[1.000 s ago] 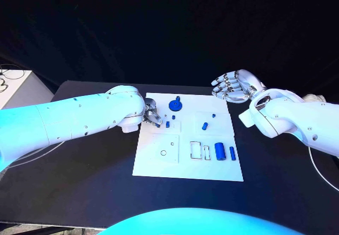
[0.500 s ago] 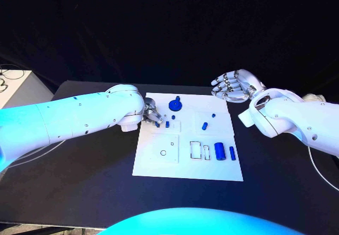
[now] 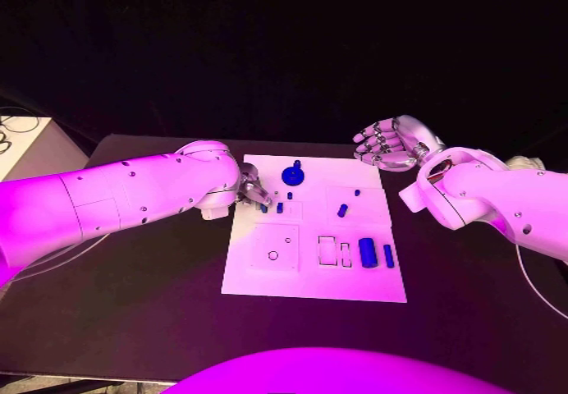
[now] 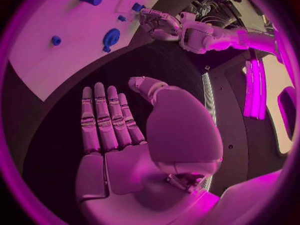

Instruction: Assemble the parts on the task board

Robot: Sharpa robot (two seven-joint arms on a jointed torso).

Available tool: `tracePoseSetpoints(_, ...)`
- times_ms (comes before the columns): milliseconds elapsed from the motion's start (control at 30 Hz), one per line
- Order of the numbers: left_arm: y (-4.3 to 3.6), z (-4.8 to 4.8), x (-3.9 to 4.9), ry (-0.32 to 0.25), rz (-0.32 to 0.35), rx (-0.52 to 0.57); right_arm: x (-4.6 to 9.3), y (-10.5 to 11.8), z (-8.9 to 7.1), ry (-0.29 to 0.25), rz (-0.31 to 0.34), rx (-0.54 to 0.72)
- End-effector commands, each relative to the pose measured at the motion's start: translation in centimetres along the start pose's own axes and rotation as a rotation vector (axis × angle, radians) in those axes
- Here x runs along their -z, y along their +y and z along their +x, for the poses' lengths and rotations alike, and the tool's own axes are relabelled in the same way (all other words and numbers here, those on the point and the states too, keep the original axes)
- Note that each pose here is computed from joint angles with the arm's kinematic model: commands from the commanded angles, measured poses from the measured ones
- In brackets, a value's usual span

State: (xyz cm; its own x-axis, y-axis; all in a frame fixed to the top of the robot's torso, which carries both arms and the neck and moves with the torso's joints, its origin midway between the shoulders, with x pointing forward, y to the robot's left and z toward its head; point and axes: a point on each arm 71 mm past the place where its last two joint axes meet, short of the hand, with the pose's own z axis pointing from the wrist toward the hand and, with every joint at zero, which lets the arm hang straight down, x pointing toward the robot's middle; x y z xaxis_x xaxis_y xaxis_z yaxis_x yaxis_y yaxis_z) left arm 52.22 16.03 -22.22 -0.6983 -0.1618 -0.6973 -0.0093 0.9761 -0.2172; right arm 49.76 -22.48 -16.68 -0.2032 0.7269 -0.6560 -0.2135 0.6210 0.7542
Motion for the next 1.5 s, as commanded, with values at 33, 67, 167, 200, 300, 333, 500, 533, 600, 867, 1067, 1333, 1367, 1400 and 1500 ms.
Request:
tracePoseSetpoints(33, 0.07, 1.66, -0.37, 0.084, -0.006, -0.018, 0.0, 0.1, 0.1, 0.011, -0.009, 0.010)
tracePoseSetpoints(67, 0.08, 1.65, -0.38, 0.084, -0.007, -0.018, 0.0, 0.1, 0.1, 0.011, -0.009, 0.011)
tracePoseSetpoints(167, 0.14, 1.63, -0.40, 0.085, -0.009, -0.018, 0.0, 0.1, 0.1, 0.011, -0.009, 0.011)
tracePoseSetpoints(200, 0.18, 1.61, -0.41, 0.085, -0.009, -0.017, 0.0, 0.1, 0.1, 0.011, -0.009, 0.011)
tracePoseSetpoints(300, 0.26, 1.57, -0.43, 0.083, -0.012, -0.016, 0.1, 0.1, 0.1, 0.011, -0.009, 0.011)
tracePoseSetpoints(333, 0.30, 1.55, -0.44, 0.083, -0.013, -0.016, 0.1, 0.1, 0.1, 0.011, -0.009, 0.011)
tracePoseSetpoints(500, 0.46, 1.51, -0.46, 0.083, -0.019, -0.015, 0.1, 0.1, 0.1, 0.012, -0.009, 0.011)
tracePoseSetpoints(533, 0.48, 1.50, -0.46, 0.083, -0.019, -0.015, 0.1, 0.1, 0.1, 0.012, -0.009, 0.011)
tracePoseSetpoints(600, 0.55, 1.48, -0.46, 0.082, -0.021, -0.015, 0.1, 0.1, 0.1, 0.012, -0.010, 0.011)
tracePoseSetpoints(867, 0.88, 1.30, -0.46, 0.069, -0.028, -0.009, 0.1, 0.1, 0.1, 0.012, -0.010, 0.011)
tracePoseSetpoints(1067, 1.01, 0.92, -0.26, 0.021, 0.004, 0.037, 0.1, 0.1, 0.1, 0.012, -0.011, 0.011)
tracePoseSetpoints(1333, 0.59, -0.82, 0.72, -0.092, 0.083, 0.170, 0.1, 0.1, 0.1, 0.012, -0.012, 0.011)
tracePoseSetpoints(1367, 0.56, -1.02, 0.84, -0.105, 0.093, 0.185, 0.1, 0.1, 0.1, 0.012, -0.012, 0.011)
tracePoseSetpoints(1400, 0.51, -1.29, 1.00, -0.124, 0.109, 0.204, 0.1, 0.1, 0.1, 0.011, -0.012, 0.011)
tracePoseSetpoints(1500, 0.22, -2.06, 1.47, -0.178, 0.172, 0.260, 0.1, 0.1, 0.1, 0.011, -0.012, 0.011)
